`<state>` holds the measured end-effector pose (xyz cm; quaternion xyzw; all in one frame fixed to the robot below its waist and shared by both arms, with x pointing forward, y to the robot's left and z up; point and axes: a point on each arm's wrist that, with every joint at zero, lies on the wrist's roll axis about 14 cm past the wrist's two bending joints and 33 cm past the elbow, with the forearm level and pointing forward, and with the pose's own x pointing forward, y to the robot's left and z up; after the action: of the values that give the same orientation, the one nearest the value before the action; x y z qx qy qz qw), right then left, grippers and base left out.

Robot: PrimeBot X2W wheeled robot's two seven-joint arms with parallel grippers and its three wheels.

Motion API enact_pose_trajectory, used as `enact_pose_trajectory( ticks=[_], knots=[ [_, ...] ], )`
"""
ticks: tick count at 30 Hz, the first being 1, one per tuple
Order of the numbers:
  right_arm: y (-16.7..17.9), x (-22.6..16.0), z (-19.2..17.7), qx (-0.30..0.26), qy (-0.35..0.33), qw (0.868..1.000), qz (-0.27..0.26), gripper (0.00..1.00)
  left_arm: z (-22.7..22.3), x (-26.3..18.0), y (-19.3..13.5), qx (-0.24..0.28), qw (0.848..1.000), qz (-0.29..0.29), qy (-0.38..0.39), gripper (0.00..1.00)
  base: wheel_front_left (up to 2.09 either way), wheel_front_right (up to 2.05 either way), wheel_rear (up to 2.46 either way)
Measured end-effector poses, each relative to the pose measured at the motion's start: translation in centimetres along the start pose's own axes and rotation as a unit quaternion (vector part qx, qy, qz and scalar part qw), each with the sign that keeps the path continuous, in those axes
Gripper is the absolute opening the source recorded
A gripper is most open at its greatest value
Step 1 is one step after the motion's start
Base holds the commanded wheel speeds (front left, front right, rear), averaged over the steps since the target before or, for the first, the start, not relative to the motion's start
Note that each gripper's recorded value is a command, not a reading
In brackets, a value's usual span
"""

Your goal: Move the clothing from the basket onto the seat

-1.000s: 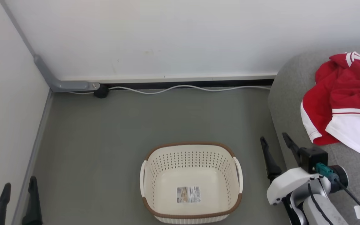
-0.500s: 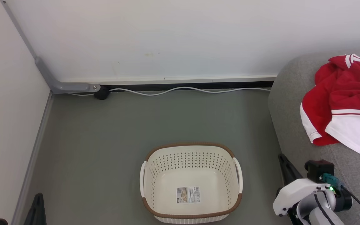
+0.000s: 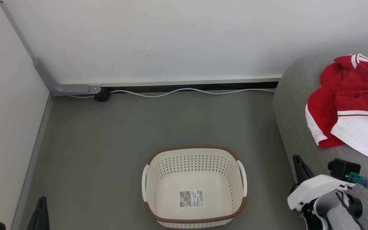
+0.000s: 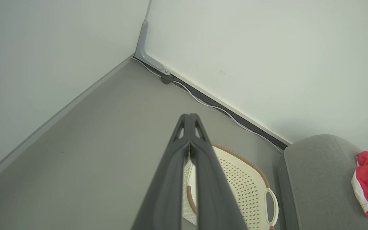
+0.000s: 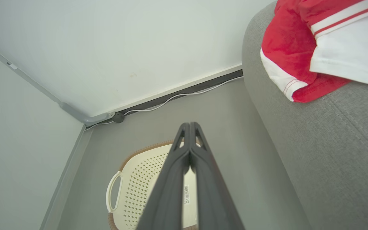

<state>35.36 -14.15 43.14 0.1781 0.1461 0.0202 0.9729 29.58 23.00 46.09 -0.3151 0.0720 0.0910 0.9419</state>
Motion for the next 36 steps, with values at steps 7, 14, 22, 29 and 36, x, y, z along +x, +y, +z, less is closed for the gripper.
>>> enact_pose_trajectory(
  ticks=[7, 14, 22, 29, 36],
  knots=[
    [-0.7, 0.2, 0.4, 0.053, 0.001, 0.999, -0.009, 0.00, -0.3, 0.5, -0.1, -0.037, 0.999, 0.003, 0.009, 0.00, 0.00, 0.00, 0.00],
    [-1.2, 0.2, 0.7, 0.108, 0.000, 0.994, -0.015, 0.00, -0.4, 1.1, -0.5, -0.078, 0.997, 0.000, 0.015, 0.00, 0.00, 0.00, 0.00],
    [-1.7, 0.2, 1.2, 0.171, -0.003, 0.985, -0.017, 0.00, -0.6, 1.7, -0.8, -0.121, 0.992, -0.002, 0.022, 0.00, 0.00, 0.00, 0.00],
    [-2.0, 0.3, 1.7, 0.226, -0.009, 0.974, -0.017, 0.00, -0.7, 2.3, -1.3, -0.161, 0.987, -0.009, 0.028, 0.00, 0.00, 0.00, 0.00],
    [-2.3, 0.3, 2.2, 0.270, -0.018, 0.963, -0.016, 0.00, -0.8, 2.8, -1.7, -0.198, 0.980, -0.013, 0.032, 0.00, 0.00, 0.00, 0.00]
  ],
)
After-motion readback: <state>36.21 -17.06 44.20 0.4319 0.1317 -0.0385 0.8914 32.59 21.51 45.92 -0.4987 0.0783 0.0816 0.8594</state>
